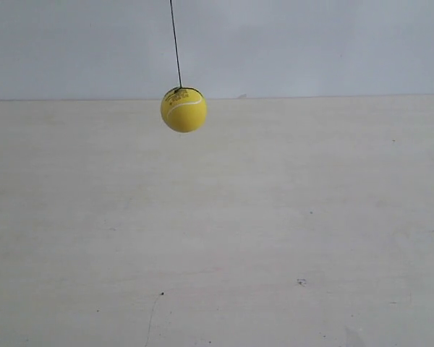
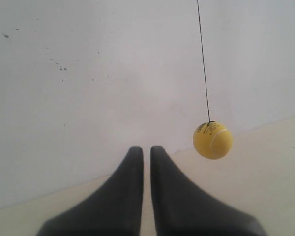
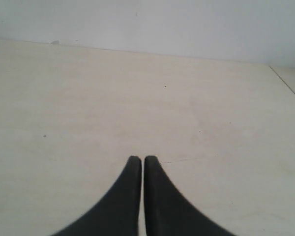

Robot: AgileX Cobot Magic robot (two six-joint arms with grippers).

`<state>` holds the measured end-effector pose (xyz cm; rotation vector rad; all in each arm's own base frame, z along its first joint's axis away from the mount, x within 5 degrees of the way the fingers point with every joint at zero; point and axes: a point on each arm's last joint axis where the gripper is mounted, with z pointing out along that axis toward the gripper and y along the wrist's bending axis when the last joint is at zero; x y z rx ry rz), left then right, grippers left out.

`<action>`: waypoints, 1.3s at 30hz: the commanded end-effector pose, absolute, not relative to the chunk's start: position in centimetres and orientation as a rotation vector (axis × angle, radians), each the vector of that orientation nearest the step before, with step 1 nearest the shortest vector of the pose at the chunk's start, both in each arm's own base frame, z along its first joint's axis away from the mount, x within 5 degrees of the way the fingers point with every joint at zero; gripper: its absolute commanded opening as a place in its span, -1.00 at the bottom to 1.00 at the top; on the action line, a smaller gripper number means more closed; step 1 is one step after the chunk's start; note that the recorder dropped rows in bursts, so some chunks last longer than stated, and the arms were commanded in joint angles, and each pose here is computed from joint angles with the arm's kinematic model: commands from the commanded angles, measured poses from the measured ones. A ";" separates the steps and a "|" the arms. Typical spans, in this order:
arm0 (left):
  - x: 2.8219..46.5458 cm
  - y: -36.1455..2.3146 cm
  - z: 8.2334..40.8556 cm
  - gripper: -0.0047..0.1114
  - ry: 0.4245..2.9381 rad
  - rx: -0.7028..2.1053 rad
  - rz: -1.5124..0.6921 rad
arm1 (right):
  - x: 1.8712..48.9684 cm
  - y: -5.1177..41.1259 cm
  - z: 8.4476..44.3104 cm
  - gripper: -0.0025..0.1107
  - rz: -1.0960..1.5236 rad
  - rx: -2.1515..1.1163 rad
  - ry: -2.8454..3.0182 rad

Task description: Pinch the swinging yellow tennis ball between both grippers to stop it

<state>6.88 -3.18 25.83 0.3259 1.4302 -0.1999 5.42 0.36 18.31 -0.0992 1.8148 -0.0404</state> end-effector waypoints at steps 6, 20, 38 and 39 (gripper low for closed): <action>6.8 -3.1 25.8 -0.84 1.426 0.311 -0.203 | 5.4 0.3 18.4 -0.96 -0.042 -0.096 1.808; 6.8 -3.3 25.8 -0.84 1.413 0.355 -0.182 | 5.4 0.3 18.4 -0.96 -0.042 -0.096 1.808; 7.2 -0.4 22.9 -0.84 1.359 0.101 0.075 | 5.4 0.3 18.4 -0.96 -0.042 -0.096 1.808; 7.0 -0.3 22.8 -0.84 1.369 0.095 0.082 | 5.4 0.3 18.4 -0.96 -0.042 -0.096 1.808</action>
